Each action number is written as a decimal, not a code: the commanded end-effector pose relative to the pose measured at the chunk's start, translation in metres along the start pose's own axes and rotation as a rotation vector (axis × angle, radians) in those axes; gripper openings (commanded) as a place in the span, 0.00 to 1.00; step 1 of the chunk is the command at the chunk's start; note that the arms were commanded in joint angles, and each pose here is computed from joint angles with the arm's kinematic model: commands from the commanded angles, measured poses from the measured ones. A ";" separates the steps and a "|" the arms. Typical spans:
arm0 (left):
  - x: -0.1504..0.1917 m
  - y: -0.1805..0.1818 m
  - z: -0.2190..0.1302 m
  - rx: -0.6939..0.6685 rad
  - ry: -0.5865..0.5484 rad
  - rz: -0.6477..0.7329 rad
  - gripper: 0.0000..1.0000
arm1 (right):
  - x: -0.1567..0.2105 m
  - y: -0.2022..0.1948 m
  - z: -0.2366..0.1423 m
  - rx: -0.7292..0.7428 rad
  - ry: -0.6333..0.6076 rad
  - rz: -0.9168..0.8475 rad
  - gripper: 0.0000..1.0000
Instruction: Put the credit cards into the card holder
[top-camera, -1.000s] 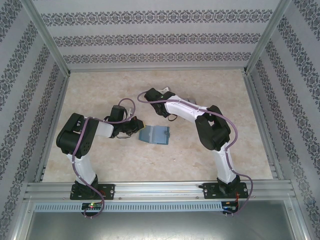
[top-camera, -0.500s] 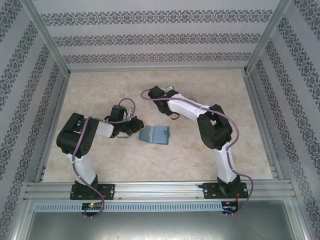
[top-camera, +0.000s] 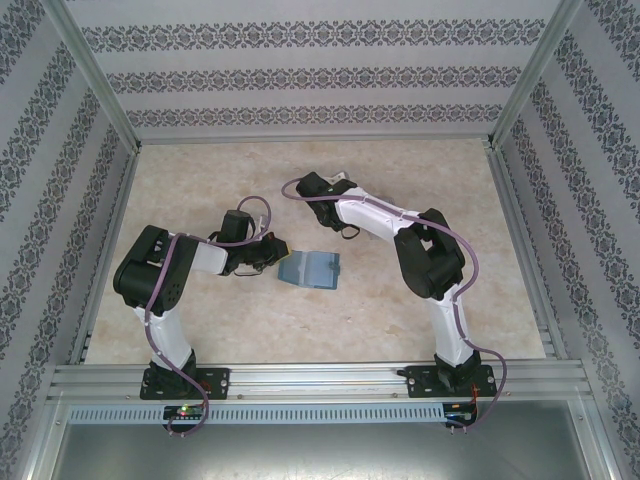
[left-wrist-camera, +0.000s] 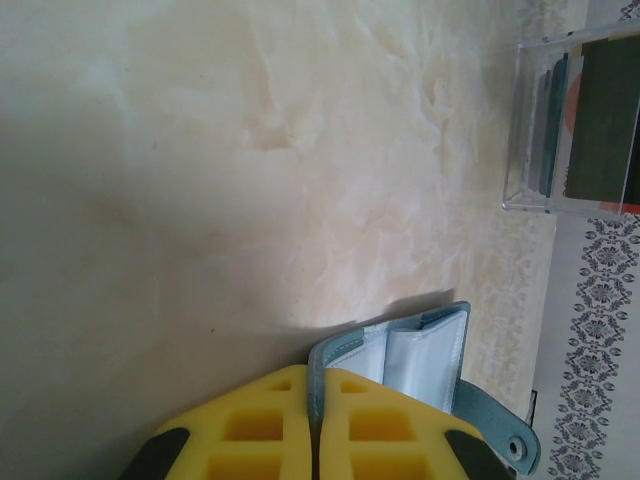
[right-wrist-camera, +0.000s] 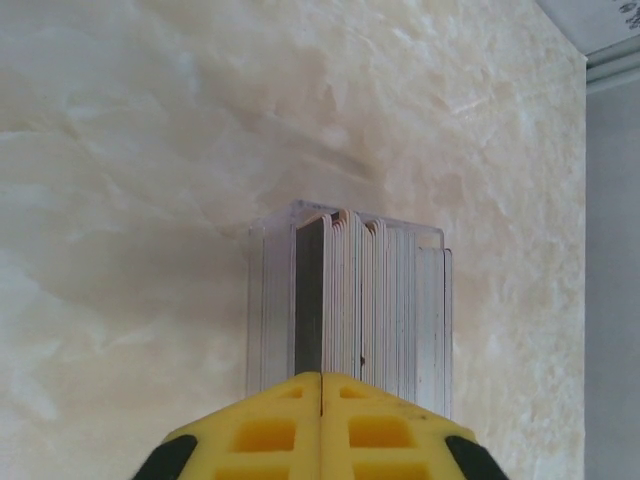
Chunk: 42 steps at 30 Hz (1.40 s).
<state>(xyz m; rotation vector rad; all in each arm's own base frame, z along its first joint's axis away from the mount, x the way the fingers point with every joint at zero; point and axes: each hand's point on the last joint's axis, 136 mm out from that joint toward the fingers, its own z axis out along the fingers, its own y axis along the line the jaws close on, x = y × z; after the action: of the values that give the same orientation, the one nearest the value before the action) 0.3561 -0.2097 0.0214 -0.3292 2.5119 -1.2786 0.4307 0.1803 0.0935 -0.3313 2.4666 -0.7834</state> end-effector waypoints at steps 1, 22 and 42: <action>0.025 0.055 0.014 -0.178 0.044 -0.081 0.00 | -0.006 -0.008 -0.009 0.029 -0.019 -0.002 0.00; 0.026 0.053 0.016 -0.175 0.050 -0.081 0.00 | -0.006 -0.005 -0.012 0.031 -0.018 -0.013 0.00; 0.026 0.055 0.017 -0.178 0.057 -0.086 0.00 | -0.003 -0.008 -0.026 -0.109 -0.031 0.057 0.00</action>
<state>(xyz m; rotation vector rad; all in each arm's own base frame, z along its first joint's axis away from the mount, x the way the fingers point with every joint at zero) 0.3567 -0.2109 0.0212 -0.3296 2.5143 -1.2885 0.4239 0.1906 0.1120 -0.3123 2.4780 -0.6449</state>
